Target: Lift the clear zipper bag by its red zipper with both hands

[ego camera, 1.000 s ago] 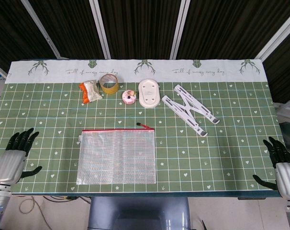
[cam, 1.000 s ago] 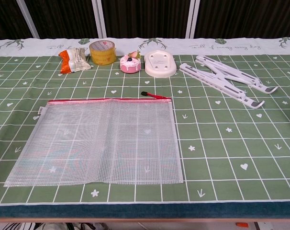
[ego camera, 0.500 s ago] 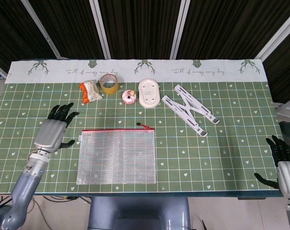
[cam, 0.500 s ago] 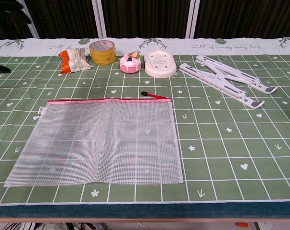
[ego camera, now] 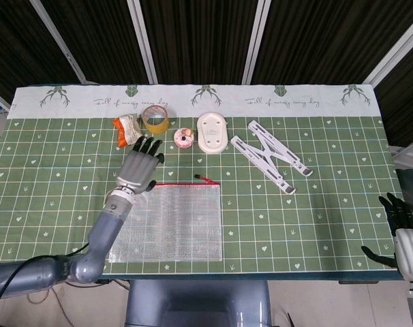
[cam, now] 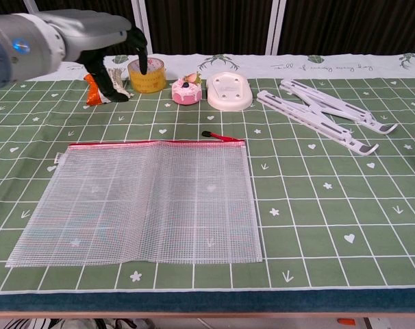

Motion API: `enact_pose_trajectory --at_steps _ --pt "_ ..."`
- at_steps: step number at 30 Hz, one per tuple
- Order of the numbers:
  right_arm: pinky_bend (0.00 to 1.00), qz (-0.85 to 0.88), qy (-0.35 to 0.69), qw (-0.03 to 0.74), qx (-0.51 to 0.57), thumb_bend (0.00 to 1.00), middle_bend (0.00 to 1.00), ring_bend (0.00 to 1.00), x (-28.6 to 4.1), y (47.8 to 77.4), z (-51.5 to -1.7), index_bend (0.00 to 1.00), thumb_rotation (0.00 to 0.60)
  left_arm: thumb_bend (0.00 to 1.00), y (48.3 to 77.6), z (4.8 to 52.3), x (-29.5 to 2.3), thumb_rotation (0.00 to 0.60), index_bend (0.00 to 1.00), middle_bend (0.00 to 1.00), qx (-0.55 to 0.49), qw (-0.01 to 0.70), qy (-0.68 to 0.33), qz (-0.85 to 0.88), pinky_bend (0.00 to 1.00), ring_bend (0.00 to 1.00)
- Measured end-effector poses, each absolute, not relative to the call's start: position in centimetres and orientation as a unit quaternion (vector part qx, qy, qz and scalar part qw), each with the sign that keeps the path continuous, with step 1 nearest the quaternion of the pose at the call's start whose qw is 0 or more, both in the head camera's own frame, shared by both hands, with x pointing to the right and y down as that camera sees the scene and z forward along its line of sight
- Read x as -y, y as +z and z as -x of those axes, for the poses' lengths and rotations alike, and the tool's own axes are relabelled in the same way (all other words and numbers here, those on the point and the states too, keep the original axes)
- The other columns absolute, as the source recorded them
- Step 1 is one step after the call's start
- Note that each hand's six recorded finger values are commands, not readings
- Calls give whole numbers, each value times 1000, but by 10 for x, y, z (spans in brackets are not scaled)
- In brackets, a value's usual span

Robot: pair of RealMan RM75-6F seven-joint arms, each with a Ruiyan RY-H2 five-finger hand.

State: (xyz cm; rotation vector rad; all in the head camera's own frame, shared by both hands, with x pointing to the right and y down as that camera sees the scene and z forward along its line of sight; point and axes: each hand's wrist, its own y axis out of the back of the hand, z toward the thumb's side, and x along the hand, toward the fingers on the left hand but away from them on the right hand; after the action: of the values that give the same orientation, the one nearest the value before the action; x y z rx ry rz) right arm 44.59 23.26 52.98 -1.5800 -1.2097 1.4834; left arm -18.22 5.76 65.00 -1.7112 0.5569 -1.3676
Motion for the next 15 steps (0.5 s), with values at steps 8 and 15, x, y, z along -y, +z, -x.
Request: enact_pose_trajectory --at_steps 8,15 --pt "207 605 566 315 464 184 0 0 -233 531 -447 0 600 244 674 136 -46 600 400 124 -196 445 -557 673 0 0" --pt "207 604 569 307 466 184 0 0 -232 532 -449 0 600 246 697 111 -42 600 419 130 -178 452 -571 662 0 0"
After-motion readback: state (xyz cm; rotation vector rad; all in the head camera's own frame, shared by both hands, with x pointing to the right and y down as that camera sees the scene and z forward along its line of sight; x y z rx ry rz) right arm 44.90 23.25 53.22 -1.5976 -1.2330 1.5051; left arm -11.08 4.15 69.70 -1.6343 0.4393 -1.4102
